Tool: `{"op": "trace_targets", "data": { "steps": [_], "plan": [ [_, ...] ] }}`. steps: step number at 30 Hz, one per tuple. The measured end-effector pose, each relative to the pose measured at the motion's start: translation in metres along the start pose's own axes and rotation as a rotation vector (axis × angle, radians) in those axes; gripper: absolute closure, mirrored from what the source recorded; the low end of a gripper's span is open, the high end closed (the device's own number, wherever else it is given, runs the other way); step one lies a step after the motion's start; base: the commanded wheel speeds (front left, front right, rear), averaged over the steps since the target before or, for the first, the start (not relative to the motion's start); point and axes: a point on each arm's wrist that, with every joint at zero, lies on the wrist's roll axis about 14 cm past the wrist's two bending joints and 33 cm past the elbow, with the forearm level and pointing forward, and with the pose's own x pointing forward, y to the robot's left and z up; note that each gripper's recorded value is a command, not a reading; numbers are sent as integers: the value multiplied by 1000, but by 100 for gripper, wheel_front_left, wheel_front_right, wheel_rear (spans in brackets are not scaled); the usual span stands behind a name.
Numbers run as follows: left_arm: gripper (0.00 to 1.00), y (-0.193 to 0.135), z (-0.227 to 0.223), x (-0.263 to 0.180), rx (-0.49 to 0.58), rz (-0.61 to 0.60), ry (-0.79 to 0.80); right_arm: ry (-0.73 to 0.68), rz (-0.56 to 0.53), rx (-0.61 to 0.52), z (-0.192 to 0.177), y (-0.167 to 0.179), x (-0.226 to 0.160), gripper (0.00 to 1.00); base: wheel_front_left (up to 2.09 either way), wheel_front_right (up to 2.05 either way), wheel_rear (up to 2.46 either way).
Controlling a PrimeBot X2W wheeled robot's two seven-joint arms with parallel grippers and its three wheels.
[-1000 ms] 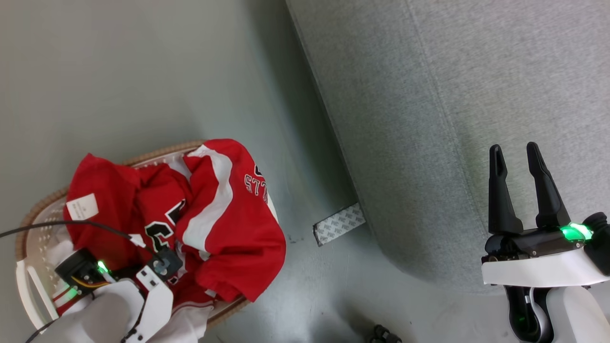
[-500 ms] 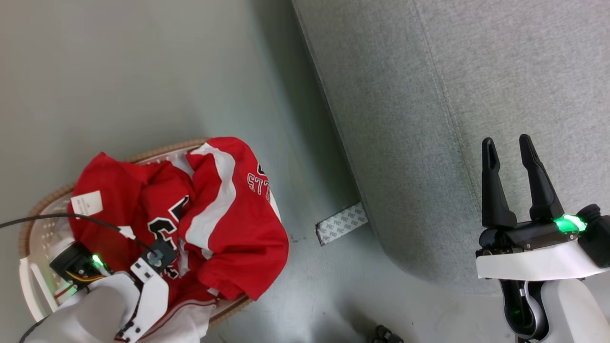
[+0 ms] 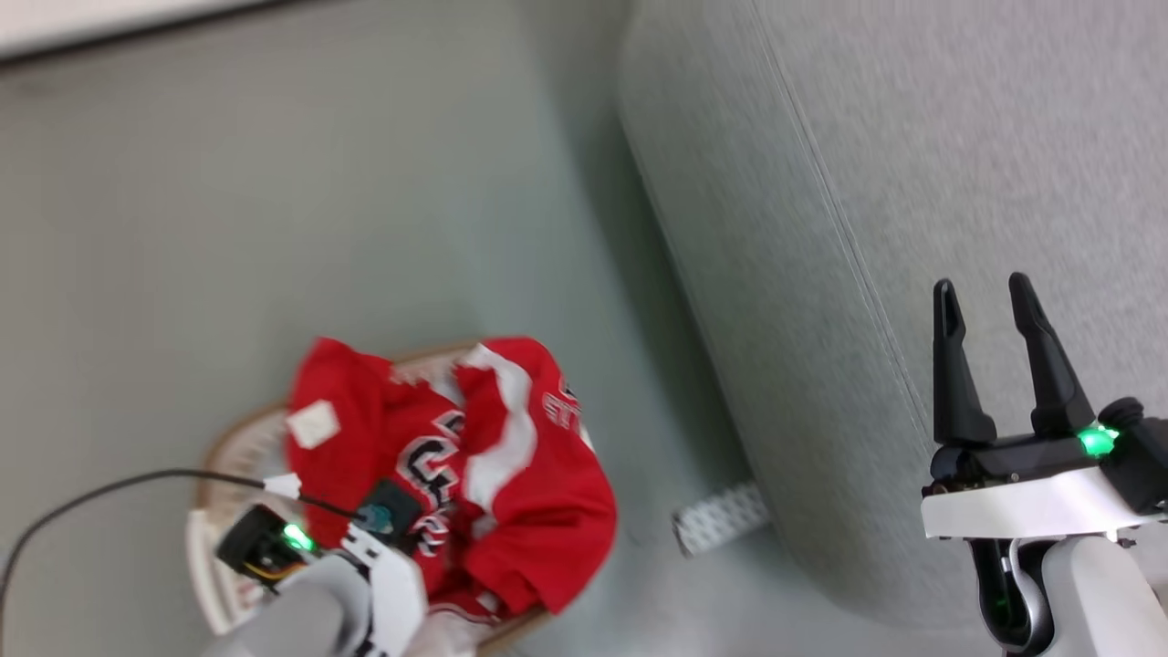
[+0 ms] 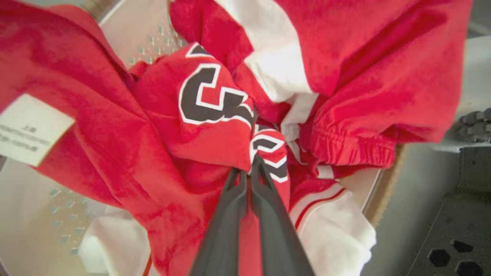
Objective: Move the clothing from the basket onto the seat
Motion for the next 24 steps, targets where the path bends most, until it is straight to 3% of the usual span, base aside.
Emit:
{"op": "trace_targets", "data": {
  "steps": [18,24],
  "plan": [
    [100,10,112,-143,-193,288,-484,-119,216,108,44,76,-26,0,0,0,0],
    [100,15,148,-201,-189,378,-679,-136,290,139,52,101,-38,0,0,0,0]
  ]
}}
